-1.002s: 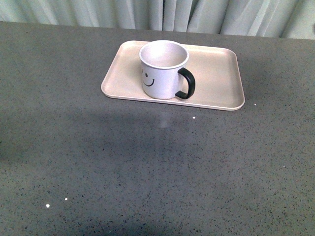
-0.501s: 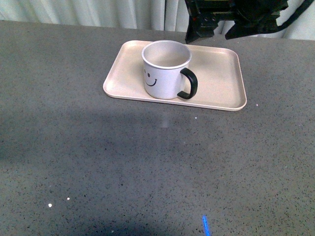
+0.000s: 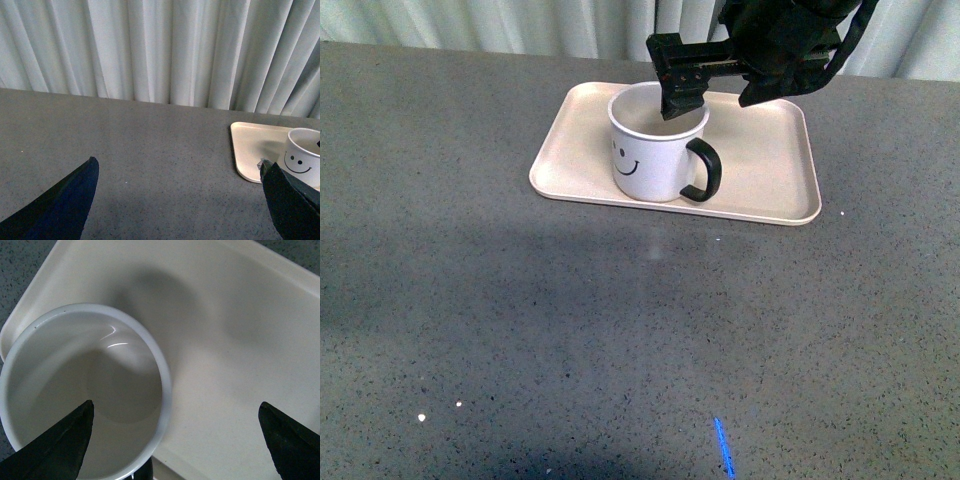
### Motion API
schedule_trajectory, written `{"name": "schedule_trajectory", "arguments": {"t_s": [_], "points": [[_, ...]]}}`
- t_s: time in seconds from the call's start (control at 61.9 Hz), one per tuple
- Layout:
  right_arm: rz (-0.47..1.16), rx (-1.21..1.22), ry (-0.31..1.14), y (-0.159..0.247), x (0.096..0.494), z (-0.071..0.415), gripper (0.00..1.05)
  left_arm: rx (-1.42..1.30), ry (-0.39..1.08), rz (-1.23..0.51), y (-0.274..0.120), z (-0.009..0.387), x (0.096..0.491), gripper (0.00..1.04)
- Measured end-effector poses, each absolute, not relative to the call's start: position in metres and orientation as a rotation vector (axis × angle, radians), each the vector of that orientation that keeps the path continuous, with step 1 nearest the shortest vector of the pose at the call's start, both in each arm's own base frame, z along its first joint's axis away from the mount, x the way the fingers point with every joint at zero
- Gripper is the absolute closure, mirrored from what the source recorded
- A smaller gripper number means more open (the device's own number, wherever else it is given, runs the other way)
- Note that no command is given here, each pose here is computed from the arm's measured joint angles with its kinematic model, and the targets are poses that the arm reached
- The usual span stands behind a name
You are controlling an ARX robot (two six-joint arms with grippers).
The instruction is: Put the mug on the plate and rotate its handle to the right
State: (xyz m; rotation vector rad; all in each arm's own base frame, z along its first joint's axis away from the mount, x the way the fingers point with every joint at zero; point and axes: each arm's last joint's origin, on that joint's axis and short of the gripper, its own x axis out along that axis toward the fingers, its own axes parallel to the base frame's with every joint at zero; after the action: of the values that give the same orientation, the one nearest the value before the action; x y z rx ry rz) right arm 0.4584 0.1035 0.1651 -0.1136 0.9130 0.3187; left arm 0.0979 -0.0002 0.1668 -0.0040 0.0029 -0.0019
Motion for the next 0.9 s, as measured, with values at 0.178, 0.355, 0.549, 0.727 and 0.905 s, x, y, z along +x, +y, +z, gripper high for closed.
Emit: {"name": "schedule_trajectory", "arguments": {"t_s": [0.178, 0.355, 0.549, 0.727, 0.905], "points": [[0.317, -0.099, 0.926, 0.109, 0.464, 0.163, 0.16, -0.004, 0.003, -0.002, 0.0, 0.167, 0.098, 0.09], [0.312, -0.083, 0.95, 0.114, 0.469, 0.159, 0.49, -0.004, 0.003, -0.002, 0.0, 0.167, 0.098, 0.09], [0.311, -0.075, 0.962, 0.116, 0.475, 0.16, 0.84, -0.004, 0.003, -0.002, 0.0, 0.167, 0.098, 0.09], [0.334, -0.095, 0.934, 0.112, 0.483, 0.176, 1.03, -0.004, 0.003, -0.002, 0.0, 0.167, 0.098, 0.09], [0.447, -0.193, 0.894, 0.097, 0.495, 0.192, 1.03, -0.004, 0.003, -0.002, 0.0, 0.167, 0.098, 0.09]]}}
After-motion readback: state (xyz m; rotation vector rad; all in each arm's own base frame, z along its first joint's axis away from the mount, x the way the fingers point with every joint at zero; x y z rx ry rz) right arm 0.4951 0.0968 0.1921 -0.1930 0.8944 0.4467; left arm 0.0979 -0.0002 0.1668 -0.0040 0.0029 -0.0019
